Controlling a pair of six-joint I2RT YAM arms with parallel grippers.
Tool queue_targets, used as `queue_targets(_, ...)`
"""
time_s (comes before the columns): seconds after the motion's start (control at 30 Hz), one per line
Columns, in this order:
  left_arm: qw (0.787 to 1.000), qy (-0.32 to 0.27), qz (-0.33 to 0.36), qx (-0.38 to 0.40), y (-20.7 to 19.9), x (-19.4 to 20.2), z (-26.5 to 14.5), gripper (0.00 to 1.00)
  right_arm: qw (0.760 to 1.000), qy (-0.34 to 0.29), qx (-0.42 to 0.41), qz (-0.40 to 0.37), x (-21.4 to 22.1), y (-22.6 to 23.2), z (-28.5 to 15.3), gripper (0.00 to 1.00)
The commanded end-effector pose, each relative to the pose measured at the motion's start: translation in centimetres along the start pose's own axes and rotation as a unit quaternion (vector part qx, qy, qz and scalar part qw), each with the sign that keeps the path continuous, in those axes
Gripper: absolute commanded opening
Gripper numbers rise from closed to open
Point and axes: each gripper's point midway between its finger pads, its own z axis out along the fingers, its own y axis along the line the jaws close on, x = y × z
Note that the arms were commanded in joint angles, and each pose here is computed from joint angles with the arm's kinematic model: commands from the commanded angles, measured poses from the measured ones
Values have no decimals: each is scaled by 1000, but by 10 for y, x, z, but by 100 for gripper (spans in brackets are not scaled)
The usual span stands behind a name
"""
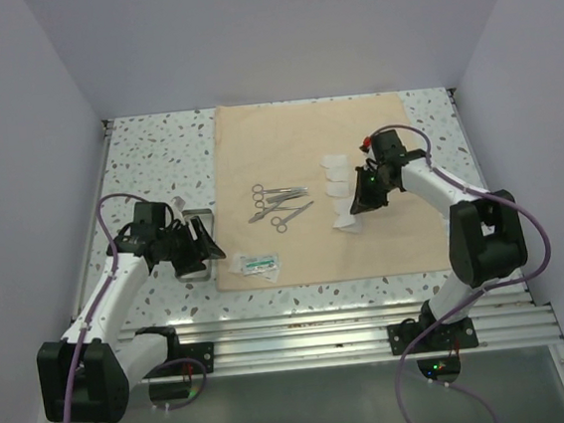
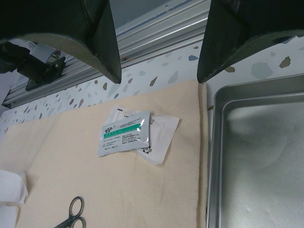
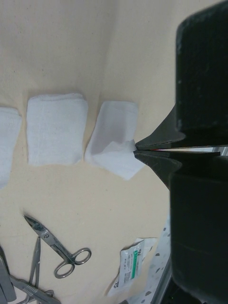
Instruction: Prepare the surgical pack
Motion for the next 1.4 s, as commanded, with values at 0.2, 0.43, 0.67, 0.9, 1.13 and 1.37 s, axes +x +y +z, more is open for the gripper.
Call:
queue_targets(0.2, 1000, -3, 20, 20, -6, -4, 4, 69, 1000, 5, -8, 3, 7, -9, 17, 0)
queue_targets(0.43, 1000, -2, 21, 19, -6, -3, 4, 69, 1000, 8, 11, -2, 10, -21, 24, 0)
queue_targets(0.67, 1000, -2, 20, 19, -6, -2, 5, 69, 999, 1, 37, -3, 7, -30, 25, 0)
queue_targets(0.9, 1000, 0, 17, 20, -5, -1, 7, 70, 999, -2, 52, -3, 3, -38, 26, 0)
queue_targets(1.13, 1000, 2, 17, 23, -6, -1, 8, 70, 999, 7, 48, -5, 2, -38, 31, 4)
queue_targets(1.37, 1000, 4, 15, 24, -6, -1, 8, 70, 999, -6, 50, -14, -3, -33, 15, 41)
